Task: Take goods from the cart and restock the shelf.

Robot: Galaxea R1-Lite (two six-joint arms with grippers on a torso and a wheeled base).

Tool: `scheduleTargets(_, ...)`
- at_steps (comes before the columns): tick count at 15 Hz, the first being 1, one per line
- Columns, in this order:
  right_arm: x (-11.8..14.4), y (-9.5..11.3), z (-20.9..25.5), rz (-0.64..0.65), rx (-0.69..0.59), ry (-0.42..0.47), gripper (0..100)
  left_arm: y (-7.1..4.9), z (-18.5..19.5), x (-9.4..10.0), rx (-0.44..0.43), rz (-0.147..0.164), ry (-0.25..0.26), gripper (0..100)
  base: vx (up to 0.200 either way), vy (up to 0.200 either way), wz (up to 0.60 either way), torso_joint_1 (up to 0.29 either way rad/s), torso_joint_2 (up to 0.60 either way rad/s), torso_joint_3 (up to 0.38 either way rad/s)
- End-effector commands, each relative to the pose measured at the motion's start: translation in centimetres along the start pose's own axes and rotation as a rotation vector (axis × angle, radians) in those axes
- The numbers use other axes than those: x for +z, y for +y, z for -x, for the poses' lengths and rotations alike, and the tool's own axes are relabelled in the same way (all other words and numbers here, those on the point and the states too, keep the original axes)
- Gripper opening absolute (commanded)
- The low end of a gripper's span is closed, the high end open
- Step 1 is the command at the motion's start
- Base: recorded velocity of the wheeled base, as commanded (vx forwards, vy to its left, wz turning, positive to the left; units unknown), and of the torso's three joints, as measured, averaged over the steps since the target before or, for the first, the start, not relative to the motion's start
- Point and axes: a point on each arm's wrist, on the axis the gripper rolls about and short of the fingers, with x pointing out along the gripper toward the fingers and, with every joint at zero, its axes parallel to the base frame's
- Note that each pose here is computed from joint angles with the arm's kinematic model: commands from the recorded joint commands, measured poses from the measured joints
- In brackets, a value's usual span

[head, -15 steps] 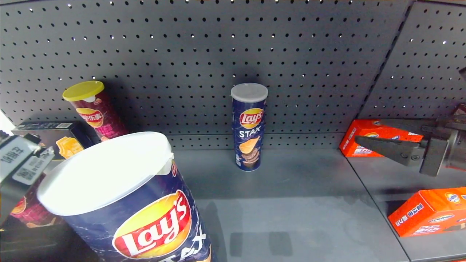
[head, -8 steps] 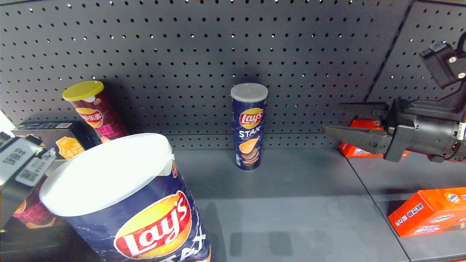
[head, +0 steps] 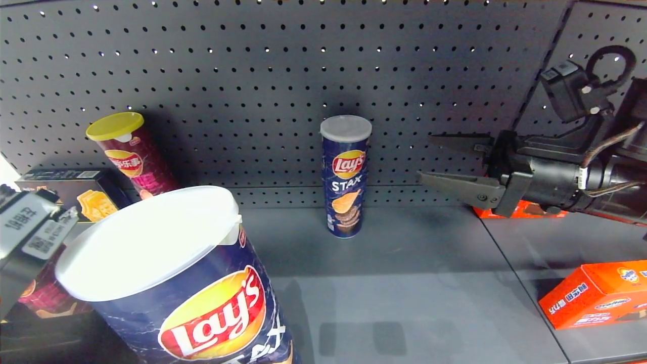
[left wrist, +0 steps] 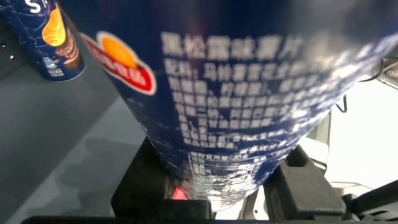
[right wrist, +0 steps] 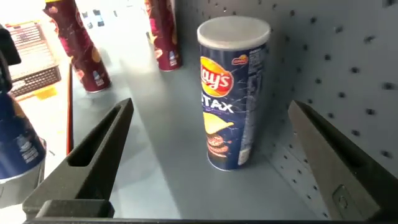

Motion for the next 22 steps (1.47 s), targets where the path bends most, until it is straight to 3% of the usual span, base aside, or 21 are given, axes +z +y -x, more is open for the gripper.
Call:
scheduleTargets(1, -0.9, -0.5, -1.0, -0.018, 0.012, 0.019, 100, 0.0, 0.0, -0.1, 0.003, 0.003, 0.005, 0, 0.000, 0.000, 0.00, 0.000, 0.00, 0.000)
scheduleTargets(6, -3.1, -0.8, -3.6, -0.059, 0.055, 0.059, 100, 0.0, 0.0, -0.1, 0.000, 0.022, 0.005, 0, 0.000, 0.000, 0.00, 0.000, 0.00, 0.000)
scheduleTargets(22, -8.8, -4.7, -8.5, -0.073, 0.060, 0.132, 100, 0.5, 0.2, -0.2, 0.030, 0.030, 0.003, 0, 0.000, 0.000, 0.00, 0.000, 0.00, 0.000)
